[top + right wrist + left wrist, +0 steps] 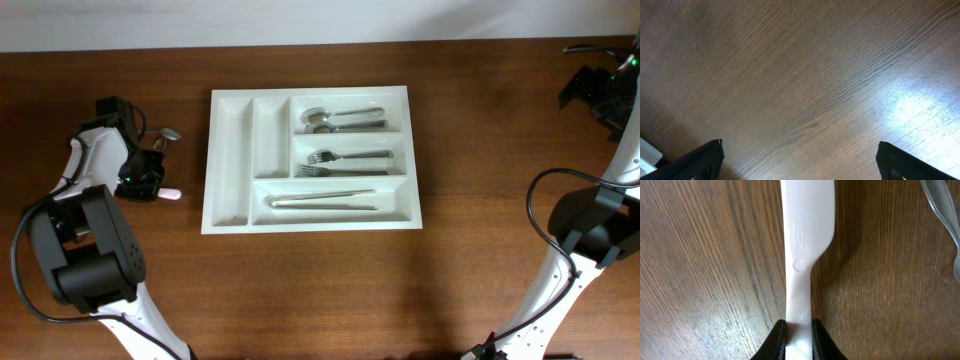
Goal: Pack container
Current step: 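Carry the knife with the left gripper into the narrow left compartment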
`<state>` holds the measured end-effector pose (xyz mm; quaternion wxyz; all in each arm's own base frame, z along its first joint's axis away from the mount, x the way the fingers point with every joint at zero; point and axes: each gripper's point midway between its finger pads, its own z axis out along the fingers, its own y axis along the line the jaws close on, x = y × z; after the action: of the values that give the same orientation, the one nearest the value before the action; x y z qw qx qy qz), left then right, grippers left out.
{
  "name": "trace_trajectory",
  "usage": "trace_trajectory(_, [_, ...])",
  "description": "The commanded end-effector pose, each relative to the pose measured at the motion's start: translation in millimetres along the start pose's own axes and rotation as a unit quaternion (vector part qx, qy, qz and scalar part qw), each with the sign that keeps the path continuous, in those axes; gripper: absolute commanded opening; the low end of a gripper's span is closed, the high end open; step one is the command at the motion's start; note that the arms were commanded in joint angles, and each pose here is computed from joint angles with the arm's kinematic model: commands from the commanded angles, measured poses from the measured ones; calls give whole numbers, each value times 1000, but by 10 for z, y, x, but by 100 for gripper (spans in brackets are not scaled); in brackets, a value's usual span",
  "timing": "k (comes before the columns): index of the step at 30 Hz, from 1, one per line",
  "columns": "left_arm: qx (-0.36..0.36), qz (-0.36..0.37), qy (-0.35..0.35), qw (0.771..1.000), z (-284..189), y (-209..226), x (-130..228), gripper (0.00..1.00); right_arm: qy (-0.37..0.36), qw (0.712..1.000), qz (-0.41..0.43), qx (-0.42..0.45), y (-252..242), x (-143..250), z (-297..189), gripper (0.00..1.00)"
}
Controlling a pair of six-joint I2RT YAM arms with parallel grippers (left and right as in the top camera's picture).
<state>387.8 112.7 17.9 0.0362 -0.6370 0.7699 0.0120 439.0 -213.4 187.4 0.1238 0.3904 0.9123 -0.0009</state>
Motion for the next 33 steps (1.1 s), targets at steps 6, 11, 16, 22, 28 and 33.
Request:
trace_trajectory(6, [13, 46, -18, 999, -100, -127, -91, 2, -20, 1000, -4, -9, 37, -23, -170, 99])
trace_trajectory(11, [49, 91, -43, 994, -361, -357, -224, 2, -20, 1000, -4, -9, 37, -22, -170, 99])
trace_trajectory(16, [95, 165, -73, 979, -723, -652, -315, 2, -20, 1000, -4, -9, 37, -23, -170, 99])
trace_trajectory(22, [132, 292, -107, 941, -1052, -983, -192, 2, -20, 1000, -4, -9, 37, -23, -170, 99])
trace_trajectory(28, [150, 406, -127, 893, -1217, -1251, 208, 1, -20, 1000, -4, -9, 37, -23, -170, 99])
trace_trajectory(33, [161, 490, -133, 847, -1267, -1425, 711, 2, -20, 1000, -4, -9, 37, -23, -170, 99])
